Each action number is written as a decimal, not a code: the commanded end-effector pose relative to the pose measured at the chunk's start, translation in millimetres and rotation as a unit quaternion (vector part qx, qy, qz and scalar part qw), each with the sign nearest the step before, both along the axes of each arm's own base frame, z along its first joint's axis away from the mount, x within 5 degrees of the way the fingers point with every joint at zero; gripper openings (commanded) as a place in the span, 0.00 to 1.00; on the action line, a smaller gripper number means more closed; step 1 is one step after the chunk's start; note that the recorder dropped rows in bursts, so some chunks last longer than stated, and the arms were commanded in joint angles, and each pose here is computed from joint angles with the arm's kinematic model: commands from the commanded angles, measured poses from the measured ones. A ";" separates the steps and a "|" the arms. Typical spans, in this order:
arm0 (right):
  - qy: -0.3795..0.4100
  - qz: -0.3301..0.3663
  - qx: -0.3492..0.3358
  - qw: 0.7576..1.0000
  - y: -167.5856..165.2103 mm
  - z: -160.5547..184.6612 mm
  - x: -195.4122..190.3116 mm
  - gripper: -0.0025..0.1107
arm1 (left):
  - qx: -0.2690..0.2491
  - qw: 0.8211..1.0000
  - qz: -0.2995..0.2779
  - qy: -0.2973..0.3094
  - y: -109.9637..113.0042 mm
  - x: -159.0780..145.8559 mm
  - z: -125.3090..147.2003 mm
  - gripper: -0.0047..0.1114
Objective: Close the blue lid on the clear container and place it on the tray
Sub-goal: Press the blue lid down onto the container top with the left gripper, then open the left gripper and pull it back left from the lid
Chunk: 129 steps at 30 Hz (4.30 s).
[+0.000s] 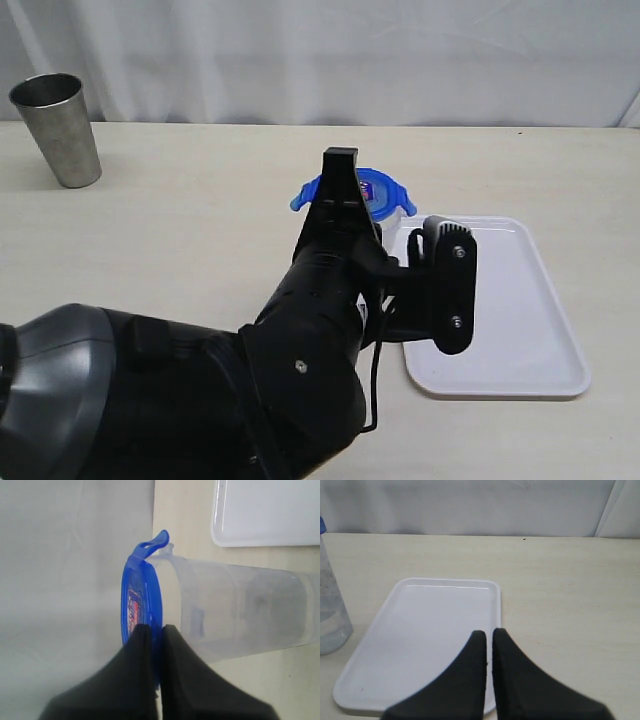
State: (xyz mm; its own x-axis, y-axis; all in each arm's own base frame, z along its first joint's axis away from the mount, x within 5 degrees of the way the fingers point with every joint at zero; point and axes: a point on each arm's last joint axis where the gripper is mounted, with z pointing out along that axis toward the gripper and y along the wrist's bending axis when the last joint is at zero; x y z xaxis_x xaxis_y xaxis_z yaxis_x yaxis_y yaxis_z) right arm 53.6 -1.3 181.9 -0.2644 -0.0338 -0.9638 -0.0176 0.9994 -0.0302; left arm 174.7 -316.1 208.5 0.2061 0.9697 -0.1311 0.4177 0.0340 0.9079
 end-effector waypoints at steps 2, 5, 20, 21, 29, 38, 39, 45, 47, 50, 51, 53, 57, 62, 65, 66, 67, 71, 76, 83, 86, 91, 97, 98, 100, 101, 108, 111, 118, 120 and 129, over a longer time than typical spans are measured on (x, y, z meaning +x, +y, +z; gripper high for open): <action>-0.007 0.000 0.001 1.000 0.1 0.5 0.0 0.06 | -0.011 1.000 -0.012 0.002 -2.9 -2.6 2.9 0.04; -0.007 0.000 0.001 1.000 0.1 0.5 0.0 0.06 | -0.014 1.000 -0.022 0.014 -4.8 -3.9 1.3 0.04; -0.007 0.000 0.001 1.000 0.1 0.5 0.0 0.06 | -0.009 1.000 0.019 0.008 2.2 -1.6 1.9 0.04; -0.007 0.000 0.001 1.000 0.1 0.5 0.0 0.06 | -0.010 1.000 0.020 0.009 2.2 -1.7 1.6 0.04; -0.007 0.000 0.001 1.000 0.1 0.5 0.0 0.06 | -0.014 1.000 -0.008 0.025 -2.5 -4.1 -0.5 0.04; -0.007 0.000 0.001 1.000 0.1 0.5 0.0 0.06 | -0.011 1.000 0.005 0.015 -0.3 -2.8 0.9 0.04; -0.007 0.000 0.001 1.000 0.1 0.5 0.0 0.06 | -0.011 1.000 0.005 0.014 -0.2 -2.7 0.9 0.04; -0.007 0.000 0.001 1.000 0.1 0.5 0.0 0.06 | -0.012 1.000 0.001 0.018 -1.0 -3.2 0.4 0.04; -0.007 0.000 0.001 1.000 0.1 0.5 0.0 0.06 | -0.012 1.000 0.001 0.018 -1.0 -3.2 0.4 0.04; -0.007 0.000 0.001 1.000 0.1 0.5 0.0 0.06 | -0.011 1.000 0.001 0.019 -0.9 -3.2 0.3 0.04; -0.007 0.000 0.001 1.000 0.1 0.5 0.0 0.06 | -0.009 1.000 0.000 0.018 -0.9 -3.2 0.2 0.04; -0.007 0.000 0.001 1.000 0.1 0.5 0.0 0.06 | -0.004 1.000 0.000 0.020 -0.4 -3.4 -0.3 0.04; -0.007 0.000 0.001 1.000 0.1 0.5 0.0 0.06 | -0.003 1.000 0.009 0.029 1.1 -3.7 -1.7 0.04; -0.007 0.000 0.001 1.000 0.1 0.5 0.0 0.06 | -0.004 0.999 0.007 0.033 0.5 -4.1 -2.3 0.04; -0.007 0.000 0.001 1.000 0.1 0.5 0.0 0.06 | -0.004 0.999 0.007 0.033 0.5 -4.1 -2.3 0.04; -0.007 0.000 0.001 1.000 0.1 0.5 0.0 0.06 | -0.004 0.999 0.007 0.033 0.5 -4.1 -2.3 0.04; -0.007 0.000 0.001 1.000 0.1 0.5 0.0 0.06 | -0.004 0.999 0.007 0.033 0.5 -4.1 -2.3 0.04; -0.007 0.000 0.001 1.000 0.1 0.5 0.0 0.06 | -0.007 0.999 0.008 0.034 0.5 -4.1 -2.3 0.09; -0.007 0.000 0.001 1.000 0.1 0.5 0.0 0.06 | -0.007 0.999 0.008 0.034 0.5 -4.1 -2.3 0.29; -0.007 0.000 0.001 1.000 0.1 0.5 0.0 0.06 | -0.008 0.999 0.013 0.032 1.3 -3.8 -2.0 0.45; -0.007 0.000 0.001 1.000 0.1 0.5 0.0 0.06 | -0.010 0.999 0.022 0.030 2.3 -3.8 -1.7 0.52; -0.007 0.000 0.001 1.000 0.1 0.5 0.0 0.06 | 0.002 0.996 0.083 0.019 10.4 -11.4 -0.2 0.54; -0.007 0.000 0.001 1.000 0.1 0.5 0.0 0.06 | 0.019 0.990 0.141 -0.011 21.6 -8.9 4.5 0.54; -0.007 0.000 0.001 1.000 0.1 0.5 0.0 0.06 | 0.018 0.989 0.144 -0.016 22.6 -8.8 6.8 0.54; -0.007 0.000 0.001 1.000 0.1 0.5 0.0 0.06 | 0.008 0.990 0.141 -0.016 24.9 -6.1 12.0 0.54; -0.007 0.000 0.001 1.000 0.1 0.5 0.0 0.06 | -0.002 0.990 0.141 -0.013 26.4 -4.2 15.5 0.54; -0.007 0.000 0.001 1.000 0.1 0.5 0.0 0.06 | -0.113 0.981 0.156 0.037 54.5 23.2 51.4 0.42; -0.007 0.000 0.001 1.000 0.1 0.5 0.0 0.06 | -0.160 0.972 0.159 0.068 71.1 36.5 63.4 0.35; -0.007 0.000 0.001 1.000 0.1 0.5 0.0 0.06 | -0.318 0.921 0.148 0.171 121.5 73.8 68.4 0.11; -0.007 0.000 0.001 1.000 0.1 0.5 0.0 0.06 | -0.380 0.895 0.106 0.209 130.9 82.8 63.3 0.04; -0.007 0.000 0.001 1.000 0.1 0.5 0.0 0.06 | -0.565 0.764 -0.121 0.287 189.2 110.0 38.3 0.04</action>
State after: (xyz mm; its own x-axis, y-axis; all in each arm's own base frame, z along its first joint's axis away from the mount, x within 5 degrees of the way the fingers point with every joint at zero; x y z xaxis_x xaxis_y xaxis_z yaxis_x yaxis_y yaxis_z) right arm 53.6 -1.3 181.9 -0.2644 -0.0338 -0.9638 -0.0176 0.9994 -0.0302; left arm 282.1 -137.0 251.6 -0.1040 0.2670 -0.9581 0.7656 0.6364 0.0942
